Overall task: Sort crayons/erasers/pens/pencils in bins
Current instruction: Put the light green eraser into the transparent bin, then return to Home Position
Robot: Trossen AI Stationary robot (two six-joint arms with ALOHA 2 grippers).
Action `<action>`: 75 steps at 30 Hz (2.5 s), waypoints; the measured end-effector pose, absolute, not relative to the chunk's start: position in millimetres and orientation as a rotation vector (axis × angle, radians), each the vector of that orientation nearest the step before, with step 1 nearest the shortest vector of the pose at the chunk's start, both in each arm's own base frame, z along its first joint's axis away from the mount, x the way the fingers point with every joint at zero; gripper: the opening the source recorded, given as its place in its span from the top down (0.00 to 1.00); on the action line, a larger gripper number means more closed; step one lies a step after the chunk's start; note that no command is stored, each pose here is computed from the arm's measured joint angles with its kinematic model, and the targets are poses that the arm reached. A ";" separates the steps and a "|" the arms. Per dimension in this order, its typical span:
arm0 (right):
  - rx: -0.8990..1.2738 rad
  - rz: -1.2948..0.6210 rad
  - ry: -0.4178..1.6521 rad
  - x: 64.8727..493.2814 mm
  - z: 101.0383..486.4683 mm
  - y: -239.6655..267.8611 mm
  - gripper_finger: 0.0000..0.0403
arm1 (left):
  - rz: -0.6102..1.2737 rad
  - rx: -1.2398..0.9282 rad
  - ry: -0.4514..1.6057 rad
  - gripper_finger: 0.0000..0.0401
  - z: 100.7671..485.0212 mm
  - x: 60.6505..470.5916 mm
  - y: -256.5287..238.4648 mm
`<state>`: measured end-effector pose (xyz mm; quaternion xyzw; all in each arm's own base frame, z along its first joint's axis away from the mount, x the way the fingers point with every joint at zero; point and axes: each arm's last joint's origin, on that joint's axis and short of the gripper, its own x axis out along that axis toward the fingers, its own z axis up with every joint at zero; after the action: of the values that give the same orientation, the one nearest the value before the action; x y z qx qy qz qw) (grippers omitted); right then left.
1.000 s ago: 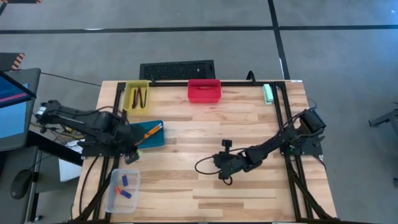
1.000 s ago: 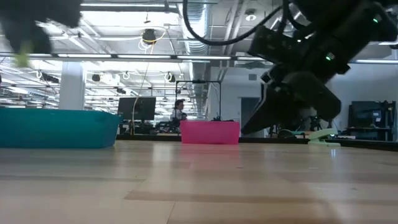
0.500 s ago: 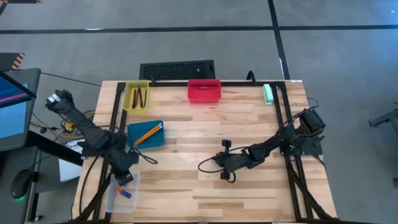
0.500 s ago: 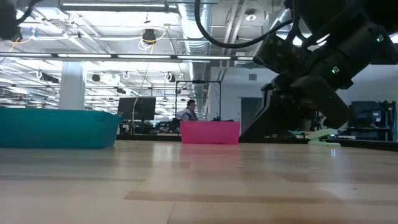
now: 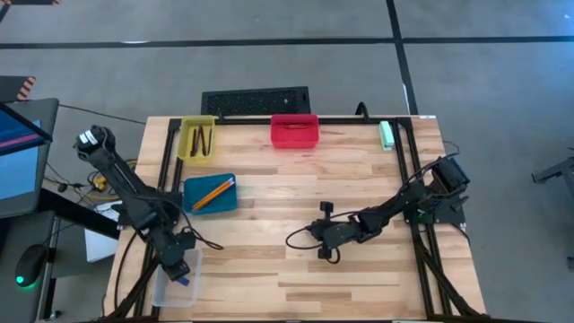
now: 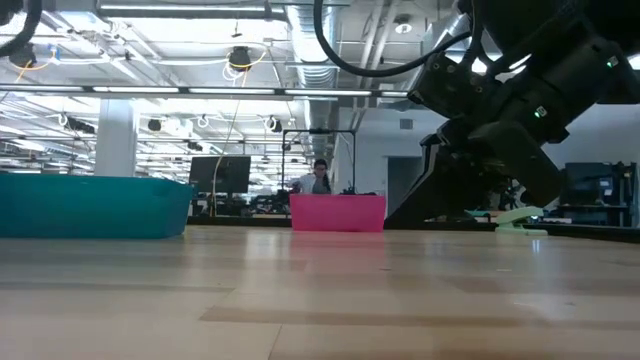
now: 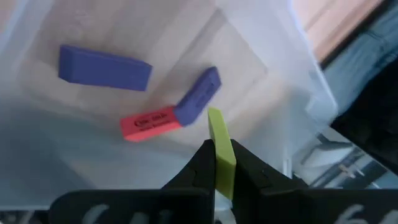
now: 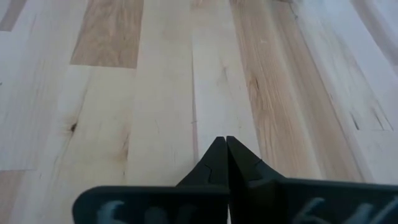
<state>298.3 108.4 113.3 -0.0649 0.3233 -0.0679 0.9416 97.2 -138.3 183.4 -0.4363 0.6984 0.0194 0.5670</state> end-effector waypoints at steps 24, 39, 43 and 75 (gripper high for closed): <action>-0.132 -0.138 0.656 298.5 113.5 108.5 0.99 | 0.071 -1.027 1.717 0.74 168.2 106.4 -152.1; -0.153 -0.104 0.609 299.4 117.2 115.4 0.99 | -0.218 -0.928 1.620 0.90 201.8 110.3 -141.1; -0.182 -0.058 0.568 301.8 121.0 118.3 0.99 | -0.266 -0.835 1.292 0.98 215.2 122.8 -121.2; -0.157 -0.108 0.039 189.8 200.5 -21.0 1.00 | 0.035 0.075 0.134 1.00 234.3 173.1 16.1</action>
<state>189.8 -21.0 200.5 -0.0782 0.0195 -0.0538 0.9953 173.1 16.1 234.3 0.0372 0.0669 0.0174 0.9969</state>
